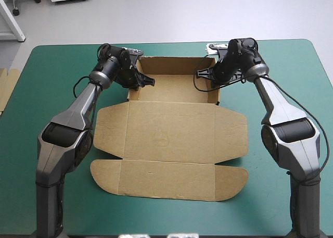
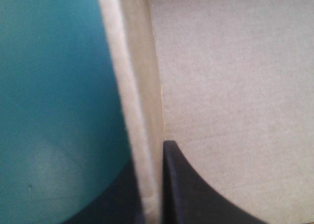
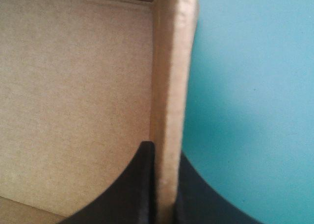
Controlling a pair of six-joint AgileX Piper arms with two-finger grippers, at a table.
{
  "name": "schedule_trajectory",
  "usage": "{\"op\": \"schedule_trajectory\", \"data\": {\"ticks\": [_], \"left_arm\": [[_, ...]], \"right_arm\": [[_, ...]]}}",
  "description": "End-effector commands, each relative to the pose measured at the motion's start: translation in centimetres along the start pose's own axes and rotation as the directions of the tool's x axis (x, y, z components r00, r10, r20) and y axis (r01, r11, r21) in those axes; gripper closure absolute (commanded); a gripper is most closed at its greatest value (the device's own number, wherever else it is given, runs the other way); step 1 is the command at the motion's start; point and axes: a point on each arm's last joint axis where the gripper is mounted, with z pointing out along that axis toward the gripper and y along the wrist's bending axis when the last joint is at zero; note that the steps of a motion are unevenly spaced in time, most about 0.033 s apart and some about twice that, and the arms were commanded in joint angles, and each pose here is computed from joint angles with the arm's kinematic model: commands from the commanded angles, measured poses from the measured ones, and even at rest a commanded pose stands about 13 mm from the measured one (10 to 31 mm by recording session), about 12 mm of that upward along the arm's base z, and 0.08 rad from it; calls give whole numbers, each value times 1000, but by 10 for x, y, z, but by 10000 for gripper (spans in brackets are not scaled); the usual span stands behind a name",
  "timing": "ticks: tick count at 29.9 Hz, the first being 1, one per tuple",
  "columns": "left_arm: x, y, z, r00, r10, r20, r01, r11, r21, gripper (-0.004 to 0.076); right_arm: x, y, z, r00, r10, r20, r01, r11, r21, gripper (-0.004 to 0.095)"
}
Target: Fold the box
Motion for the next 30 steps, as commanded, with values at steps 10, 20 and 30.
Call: {"op": "schedule_trajectory", "data": {"ticks": [10, 20, 30], "left_arm": [[-2, 3, -32, 996, 91, 23, -90, 996, -27, 584], [-7, -3, -83, 986, 73, 147, -78, 997, 24, 185], [7, -4, -153, 968, 105, 227, -114, 993, 26, 220]], "right_arm": [[0, 3, -59, 993, -80, 87, 81, 997, -12, 530], [3, 7, -99, 982, -90, 166, 92, 996, -4, 472], [17, 13, -151, 963, -99, 251, 104, 995, -8, 499]]}}
